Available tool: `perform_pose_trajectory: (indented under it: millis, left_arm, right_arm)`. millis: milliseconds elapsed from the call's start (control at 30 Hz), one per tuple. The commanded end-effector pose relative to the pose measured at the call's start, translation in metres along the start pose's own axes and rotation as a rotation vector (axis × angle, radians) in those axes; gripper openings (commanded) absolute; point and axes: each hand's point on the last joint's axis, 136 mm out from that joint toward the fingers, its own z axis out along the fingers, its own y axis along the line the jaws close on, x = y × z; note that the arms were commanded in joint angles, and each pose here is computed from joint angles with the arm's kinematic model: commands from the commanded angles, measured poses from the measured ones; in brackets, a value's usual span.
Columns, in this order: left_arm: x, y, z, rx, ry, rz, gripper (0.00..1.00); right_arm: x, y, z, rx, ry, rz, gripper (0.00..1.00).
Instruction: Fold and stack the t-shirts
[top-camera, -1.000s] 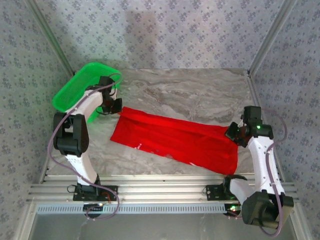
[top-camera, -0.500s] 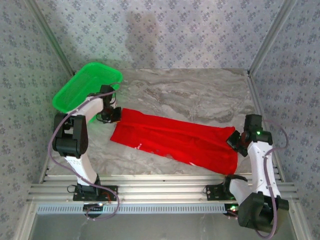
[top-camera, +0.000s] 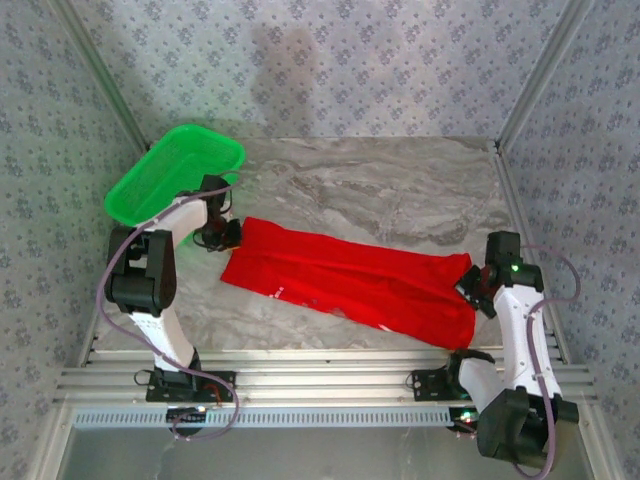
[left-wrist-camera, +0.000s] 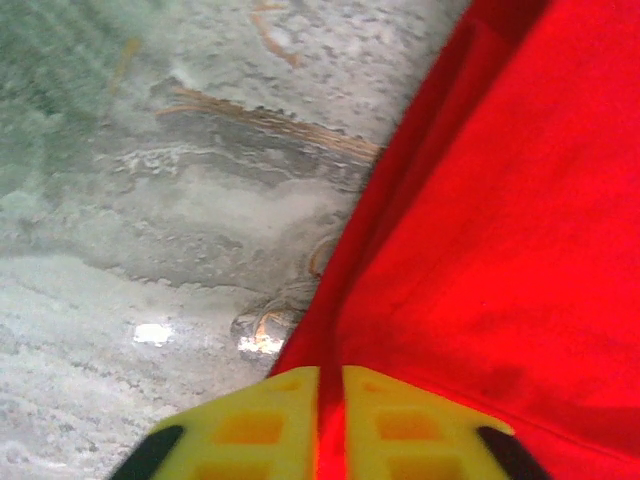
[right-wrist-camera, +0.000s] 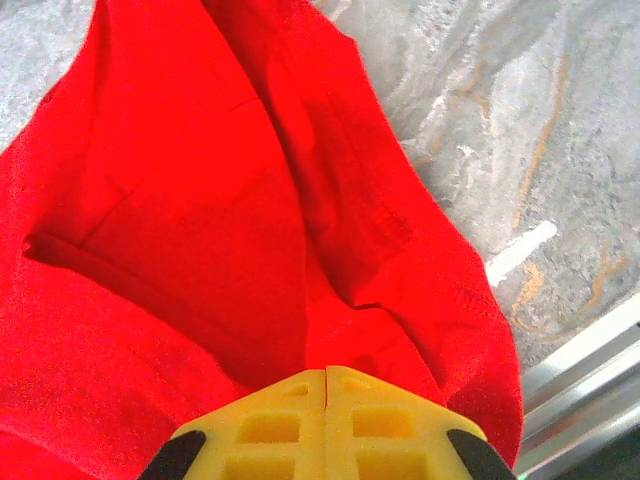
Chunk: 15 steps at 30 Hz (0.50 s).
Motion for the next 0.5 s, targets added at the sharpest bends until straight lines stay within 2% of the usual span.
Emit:
perform_pose_trajectory:
  millis: [0,67,100,167,300,367,467]
  left_arm:
    - [-0.011,-0.001,-0.022,0.025,-0.061,-0.097,0.2]
    - [-0.019,-0.011,-0.038,0.054,-0.106,-0.126,0.29]
    - [-0.024,-0.017,-0.049,0.074,-0.135,-0.143,0.36]
    - [-0.035,-0.03,-0.068,0.11,-0.202,-0.143,0.47]
    - [-0.049,-0.073,-0.105,0.192,-0.296,-0.06,0.55]
    - [-0.052,-0.106,-0.116,0.277,-0.315,0.002,0.58]
    - [-0.049,-0.162,-0.12,0.424,-0.291,0.121,0.61]
  right_arm:
    - [0.007,-0.02,-0.008,0.087,-0.039,0.072,0.21]
    - [0.008,-0.023,-0.014,0.083,-0.074,0.095,0.38]
    - [0.008,-0.024,-0.018,0.077,-0.094,0.103,0.42]
    - [0.004,-0.022,-0.029,0.06,-0.135,0.106,0.45]
    - [-0.01,-0.002,-0.05,-0.036,-0.214,0.029,0.56]
    - [-0.014,0.016,-0.051,-0.101,-0.201,-0.037,0.6]
    - [-0.014,0.045,-0.041,-0.15,-0.096,-0.147,0.61]
